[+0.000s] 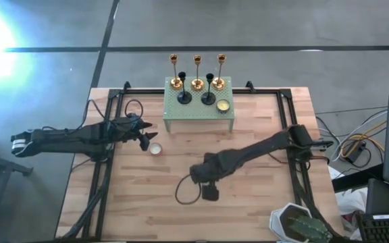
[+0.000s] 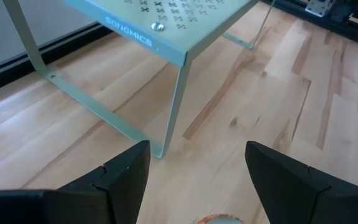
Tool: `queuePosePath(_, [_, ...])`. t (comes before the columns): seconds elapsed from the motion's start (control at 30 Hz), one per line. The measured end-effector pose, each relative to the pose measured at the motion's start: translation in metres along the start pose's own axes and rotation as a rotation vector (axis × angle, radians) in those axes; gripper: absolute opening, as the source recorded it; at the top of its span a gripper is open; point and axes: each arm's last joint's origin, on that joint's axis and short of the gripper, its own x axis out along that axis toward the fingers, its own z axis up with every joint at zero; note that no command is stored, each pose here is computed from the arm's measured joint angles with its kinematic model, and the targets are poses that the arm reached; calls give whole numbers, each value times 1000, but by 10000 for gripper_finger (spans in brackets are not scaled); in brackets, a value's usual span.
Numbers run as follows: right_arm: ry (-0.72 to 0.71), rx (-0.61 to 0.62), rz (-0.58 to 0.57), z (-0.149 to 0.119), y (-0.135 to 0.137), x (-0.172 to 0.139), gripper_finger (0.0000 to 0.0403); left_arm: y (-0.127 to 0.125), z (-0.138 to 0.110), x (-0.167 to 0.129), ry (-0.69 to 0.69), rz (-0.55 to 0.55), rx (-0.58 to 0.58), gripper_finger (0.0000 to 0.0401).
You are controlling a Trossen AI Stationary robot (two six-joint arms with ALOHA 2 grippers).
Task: Pick & Place candle stick holders
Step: Put the white patterned scented candle on the shelf
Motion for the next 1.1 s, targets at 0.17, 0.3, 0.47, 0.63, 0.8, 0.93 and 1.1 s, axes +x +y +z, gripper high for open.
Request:
queuePosePath(0.17, [-57,53,0,9,-28,-34,286,-1,2,0,-17,-6,-4,268])
queuePosePath(0.3, [-120,130,-11,15,-59,-62,286,-1,2,0,-23,-8,-5,268])
queuePosePath(0.47, [-189,229,-25,20,-96,-87,286,-1,3,0,-28,-10,-5,268])
queuePosePath(0.63, [-222,313,-6,25,-126,-96,286,-1,4,0,-41,-14,0,268])
queuePosePath(0.8, [-245,361,26,28,-146,-100,286,-2,5,0,-49,-16,8,268])
queuePosePath(0.93, [-279,388,19,33,-157,-109,286,-2,5,0,-53,-17,11,268])
queuePosePath(1.1, [-342,408,19,40,-166,-123,286,-2,5,0,-53,-17,10,268])
